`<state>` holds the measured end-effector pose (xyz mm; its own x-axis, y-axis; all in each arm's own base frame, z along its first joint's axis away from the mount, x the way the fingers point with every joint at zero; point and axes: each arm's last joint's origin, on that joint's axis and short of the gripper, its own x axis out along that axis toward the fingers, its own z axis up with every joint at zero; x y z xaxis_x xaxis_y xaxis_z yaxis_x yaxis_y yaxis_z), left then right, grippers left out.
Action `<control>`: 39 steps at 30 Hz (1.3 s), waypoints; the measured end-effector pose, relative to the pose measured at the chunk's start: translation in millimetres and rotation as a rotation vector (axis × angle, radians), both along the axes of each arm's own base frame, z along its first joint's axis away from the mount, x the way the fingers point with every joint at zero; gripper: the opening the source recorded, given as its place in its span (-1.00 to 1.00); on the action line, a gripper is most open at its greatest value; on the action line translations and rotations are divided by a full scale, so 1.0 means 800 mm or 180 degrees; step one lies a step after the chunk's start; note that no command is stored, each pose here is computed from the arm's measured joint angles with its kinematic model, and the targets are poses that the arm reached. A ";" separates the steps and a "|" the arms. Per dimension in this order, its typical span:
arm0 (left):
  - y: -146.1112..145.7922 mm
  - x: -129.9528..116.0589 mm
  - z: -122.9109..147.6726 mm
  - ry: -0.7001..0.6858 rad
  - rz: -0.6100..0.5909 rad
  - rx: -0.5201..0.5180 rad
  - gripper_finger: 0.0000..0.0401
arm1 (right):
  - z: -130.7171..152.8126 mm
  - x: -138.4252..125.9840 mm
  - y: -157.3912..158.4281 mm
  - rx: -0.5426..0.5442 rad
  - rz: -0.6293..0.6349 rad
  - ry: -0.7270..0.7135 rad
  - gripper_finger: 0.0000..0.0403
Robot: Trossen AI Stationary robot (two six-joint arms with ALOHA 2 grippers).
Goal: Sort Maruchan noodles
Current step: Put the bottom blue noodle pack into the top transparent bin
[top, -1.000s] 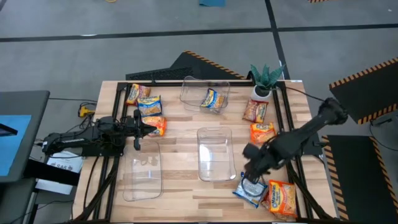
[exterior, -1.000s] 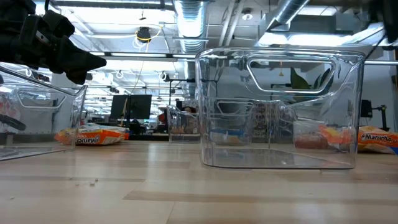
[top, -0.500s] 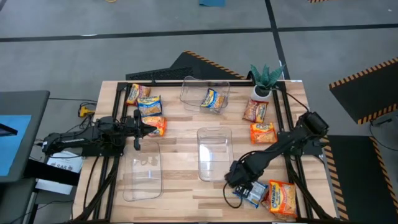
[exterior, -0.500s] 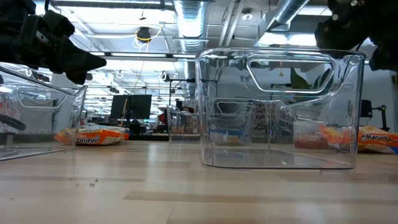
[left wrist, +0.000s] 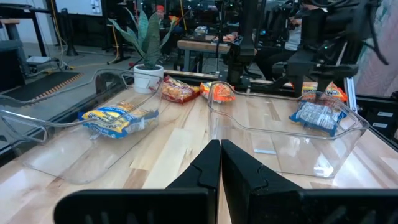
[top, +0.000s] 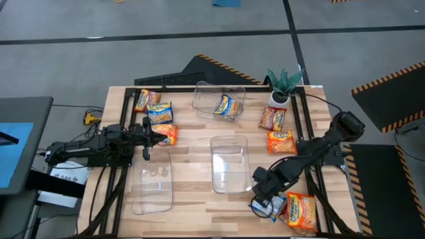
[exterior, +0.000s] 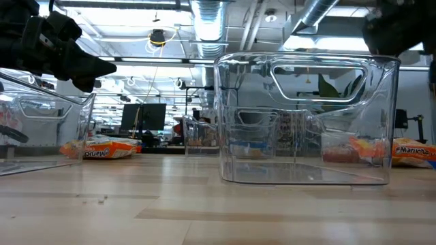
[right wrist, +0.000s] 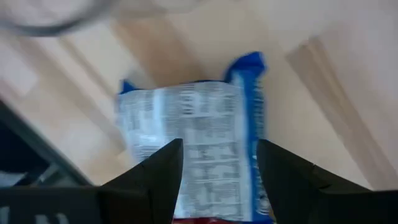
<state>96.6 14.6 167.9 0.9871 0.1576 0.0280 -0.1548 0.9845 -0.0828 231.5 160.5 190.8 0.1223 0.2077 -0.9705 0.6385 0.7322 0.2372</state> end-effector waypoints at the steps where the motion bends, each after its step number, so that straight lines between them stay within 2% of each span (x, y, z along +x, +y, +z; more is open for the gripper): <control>1: 0.000 0.000 0.000 -0.0001 -0.0001 0.0000 -1.00 | -0.004 0.000 0.000 0.0002 -0.0035 -0.0005 0.13; 9: 0.000 0.000 0.000 0.0000 0.0001 0.0000 -1.00 | -0.032 0.010 0.008 -0.0061 0.0143 -0.0005 0.13; 18: 0.000 0.000 0.000 0.0000 0.0000 -0.0001 -1.00 | -0.044 0.017 0.008 -0.0103 0.0260 0.0027 0.08; 23: 0.000 0.000 0.000 0.0000 0.0001 0.0000 -1.00 | -0.045 0.016 0.007 -0.0124 0.0349 0.0046 -0.21; 27: 0.000 0.000 0.000 0.0000 0.0000 0.0000 -1.00 | -0.046 0.016 0.007 -0.0129 0.0472 0.0044 -0.57; 31: 0.000 0.000 0.000 0.0000 -0.0001 0.0000 -1.00 | -0.046 0.014 0.008 0.0016 0.0608 0.0131 -0.92; 39: 0.000 0.000 0.000 0.0001 -0.0001 0.0000 -1.00 | -0.029 0.008 0.001 0.0238 0.0693 0.0133 -0.97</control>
